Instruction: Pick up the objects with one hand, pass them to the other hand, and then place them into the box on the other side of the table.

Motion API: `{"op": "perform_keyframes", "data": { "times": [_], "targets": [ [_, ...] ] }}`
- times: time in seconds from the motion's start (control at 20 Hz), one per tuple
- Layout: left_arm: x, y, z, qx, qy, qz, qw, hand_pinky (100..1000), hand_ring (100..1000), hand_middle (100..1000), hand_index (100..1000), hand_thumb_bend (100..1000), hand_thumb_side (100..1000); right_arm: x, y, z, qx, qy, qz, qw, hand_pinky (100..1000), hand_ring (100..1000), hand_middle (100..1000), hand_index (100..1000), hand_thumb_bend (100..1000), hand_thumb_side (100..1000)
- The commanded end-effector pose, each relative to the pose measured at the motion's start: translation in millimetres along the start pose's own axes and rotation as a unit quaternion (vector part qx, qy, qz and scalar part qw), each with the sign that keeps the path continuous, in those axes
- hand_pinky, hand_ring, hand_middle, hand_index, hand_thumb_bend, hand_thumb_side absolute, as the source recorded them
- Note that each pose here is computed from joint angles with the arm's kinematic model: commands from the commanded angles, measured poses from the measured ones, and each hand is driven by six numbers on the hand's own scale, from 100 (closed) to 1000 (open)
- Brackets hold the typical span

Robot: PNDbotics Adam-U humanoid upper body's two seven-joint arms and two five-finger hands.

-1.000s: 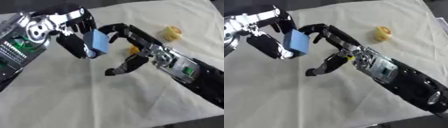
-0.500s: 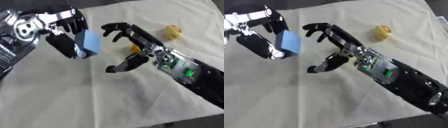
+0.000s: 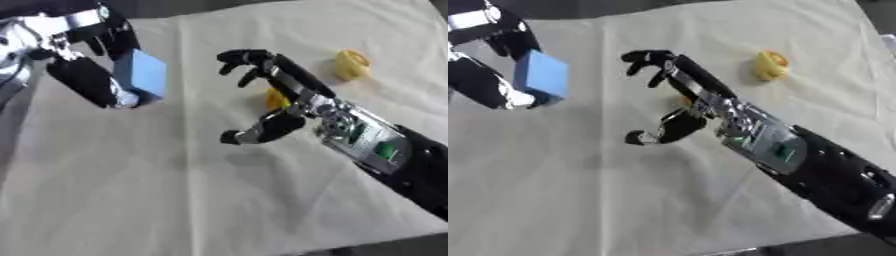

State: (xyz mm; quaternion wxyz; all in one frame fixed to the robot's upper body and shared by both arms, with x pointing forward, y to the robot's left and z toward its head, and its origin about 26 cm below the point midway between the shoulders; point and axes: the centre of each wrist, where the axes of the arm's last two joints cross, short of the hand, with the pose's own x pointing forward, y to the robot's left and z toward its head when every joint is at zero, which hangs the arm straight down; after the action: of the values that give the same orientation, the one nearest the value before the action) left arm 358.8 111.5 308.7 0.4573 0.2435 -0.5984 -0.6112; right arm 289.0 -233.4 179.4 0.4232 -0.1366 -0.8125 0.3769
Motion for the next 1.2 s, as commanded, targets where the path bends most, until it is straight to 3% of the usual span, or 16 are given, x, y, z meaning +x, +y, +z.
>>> {"op": "perform_keyframes", "data": {
  "times": [0.05, 0.25, 0.5, 0.75, 1.2],
  "targets": [
    [-36.8, 25.7, 14.0, 0.062, 0.063, -0.003, 0.996, 758, 654, 514, 594, 409, 100, 3.3, -9.8, 1.7, -0.011, -0.001, 0.012, 1.0, 670, 880, 716, 849, 651, 100],
    [-85.9, 33.8, 24.9, 0.105, 0.136, -0.003, 0.985, 760, 655, 512, 591, 418, 100, 3.1, -10.3, 1.7, -0.022, 0.004, -0.006, 1.0, 672, 885, 722, 847, 633, 124],
    [-129.8, 42.4, 38.8, 0.154, 0.198, -0.001, 0.968, 760, 657, 509, 591, 409, 100, 1.6, -11.7, 3.2, -0.031, -0.003, -0.016, 0.999, 674, 890, 729, 848, 602, 100],
    [-163.2, 45.2, 48.4, 0.187, 0.251, 0.008, 0.95, 757, 657, 506, 590, 384, 100, -0.3, -12.3, 5.2, -0.052, -0.012, -0.026, 0.998, 660, 879, 703, 828, 602, 100],
    [-204.9, 42.1, 41.8, 0.228, 0.321, 0.025, 0.919, 759, 665, 513, 595, 391, 100, 2.2, -11.5, 0.9, -0.096, -0.033, -0.049, 0.994, 652, 878, 701, 826, 602, 100]
  ]
}}
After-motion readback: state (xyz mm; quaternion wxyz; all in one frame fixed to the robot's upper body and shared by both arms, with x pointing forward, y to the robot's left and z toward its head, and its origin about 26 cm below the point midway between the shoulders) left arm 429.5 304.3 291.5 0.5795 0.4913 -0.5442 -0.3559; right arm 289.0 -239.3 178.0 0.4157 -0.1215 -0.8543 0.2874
